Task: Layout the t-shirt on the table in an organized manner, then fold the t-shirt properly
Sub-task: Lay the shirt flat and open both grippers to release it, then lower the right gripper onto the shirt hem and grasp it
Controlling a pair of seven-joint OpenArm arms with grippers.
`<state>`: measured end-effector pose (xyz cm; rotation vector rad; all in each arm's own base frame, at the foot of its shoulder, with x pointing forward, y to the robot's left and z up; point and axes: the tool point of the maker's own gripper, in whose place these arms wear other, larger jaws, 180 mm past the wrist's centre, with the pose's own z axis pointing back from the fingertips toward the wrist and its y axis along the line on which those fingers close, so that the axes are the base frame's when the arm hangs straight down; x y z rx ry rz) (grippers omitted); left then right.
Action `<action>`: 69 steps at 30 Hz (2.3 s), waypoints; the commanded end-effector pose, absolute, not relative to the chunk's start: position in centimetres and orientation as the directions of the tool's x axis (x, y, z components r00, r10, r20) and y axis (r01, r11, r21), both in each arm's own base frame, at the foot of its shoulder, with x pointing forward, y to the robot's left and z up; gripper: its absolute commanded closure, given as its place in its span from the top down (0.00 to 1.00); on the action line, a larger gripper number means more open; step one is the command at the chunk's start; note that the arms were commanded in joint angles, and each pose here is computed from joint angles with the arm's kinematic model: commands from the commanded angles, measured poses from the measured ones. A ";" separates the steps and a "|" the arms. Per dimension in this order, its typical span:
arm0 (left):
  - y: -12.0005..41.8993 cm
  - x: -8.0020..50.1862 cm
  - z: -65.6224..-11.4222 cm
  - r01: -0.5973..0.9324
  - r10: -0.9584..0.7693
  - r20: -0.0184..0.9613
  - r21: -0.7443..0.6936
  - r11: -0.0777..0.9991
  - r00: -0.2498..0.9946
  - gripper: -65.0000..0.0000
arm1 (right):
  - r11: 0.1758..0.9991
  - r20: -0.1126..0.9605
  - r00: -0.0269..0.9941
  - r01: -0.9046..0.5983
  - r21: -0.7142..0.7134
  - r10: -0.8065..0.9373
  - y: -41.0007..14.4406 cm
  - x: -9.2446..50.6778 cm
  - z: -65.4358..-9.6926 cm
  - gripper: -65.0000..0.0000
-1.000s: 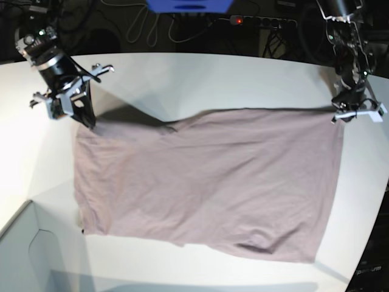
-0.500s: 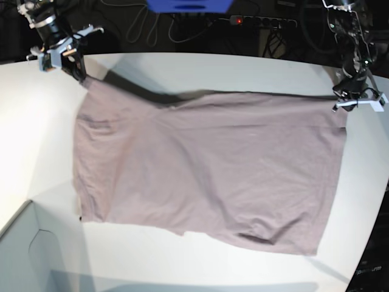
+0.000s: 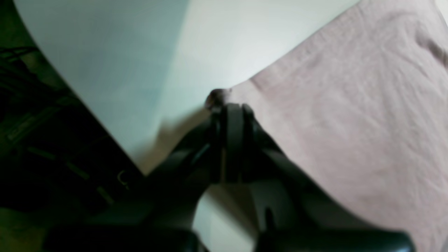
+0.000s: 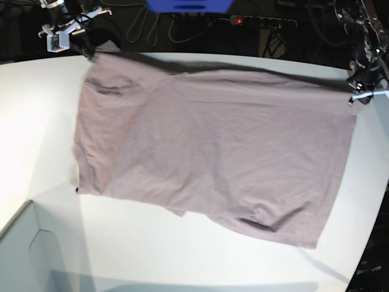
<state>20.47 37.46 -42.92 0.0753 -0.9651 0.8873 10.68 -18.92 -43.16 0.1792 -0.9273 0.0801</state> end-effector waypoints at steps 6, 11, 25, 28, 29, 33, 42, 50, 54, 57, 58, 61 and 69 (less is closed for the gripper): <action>37.6 20.3 -42.3 -0.680 0.606 0.758 -0.314 0.663 0.242 0.01 | 0.984 0.828 0.561 -0.142 0.112 -0.013 -19.4 11.3 -42.2 0.00; 37.0 19.1 -43.1 -0.678 0.623 0.719 -0.294 0.674 0.308 0.15 | 0.984 0.828 0.561 -0.142 0.107 -0.009 -19.5 11.4 -42.1 0.04; 40.3 23.1 -35.3 -0.657 0.603 0.783 -0.376 0.653 0.151 0.59 | 1.000 0.892 0.451 -0.028 0.002 0.011 -23.5 14.0 -38.4 0.53; 40.6 27.5 -33.1 -0.613 0.605 0.791 -0.434 0.661 0.093 0.59 | 1.000 0.921 0.390 0.005 -0.015 0.012 -24.6 17.2 -37.2 0.53; 40.2 29.1 -33.4 -0.597 0.617 0.780 -0.448 0.666 0.103 0.59 | 1.000 0.920 0.391 0.007 -0.018 0.014 -24.7 18.5 -37.1 0.54; 37.9 34.8 -35.5 -0.545 0.653 0.732 -0.474 0.691 0.192 0.60 | 0.998 0.884 0.462 -0.003 -0.069 0.062 -26.1 24.3 -36.9 0.59; 35.3 39.1 -39.7 -0.554 0.714 0.627 -0.490 0.673 0.313 0.59 | 0.988 0.793 0.589 -0.088 -0.129 0.156 -27.6 37.9 -37.1 0.59; 35.1 36.7 -42.1 -0.583 0.717 0.603 -0.459 0.670 0.350 0.59 | 0.988 0.708 0.704 -0.145 0.060 0.060 -26.5 44.0 -40.9 0.59; 35.0 35.9 -42.9 -0.593 0.721 0.593 -0.453 0.666 0.358 0.59 | 0.984 0.743 0.669 -0.143 0.104 0.019 -26.0 44.3 -41.5 0.59; 35.0 35.2 -43.5 -0.601 0.722 0.586 -0.442 0.665 0.368 0.59 | 0.984 0.748 0.663 -0.142 0.112 0.010 -25.7 43.4 -42.5 0.59; 35.0 35.0 -43.7 -0.603 0.723 0.584 -0.441 0.665 0.370 0.59 | 0.983 0.748 0.664 -0.142 0.116 0.008 -25.5 43.2 -42.7 0.59; 35.0 34.9 -43.8 -0.604 0.723 0.582 -0.440 0.665 0.372 0.59 | 0.979 0.736 0.677 -0.150 0.139 -0.001 -24.2 42.3 -43.9 0.58; 34.8 33.2 -45.2 -0.618 0.721 0.566 -0.415 0.667 0.399 0.59 | 0.974 0.735 0.678 -0.158 0.159 -0.010 -22.9 41.8 -44.8 0.00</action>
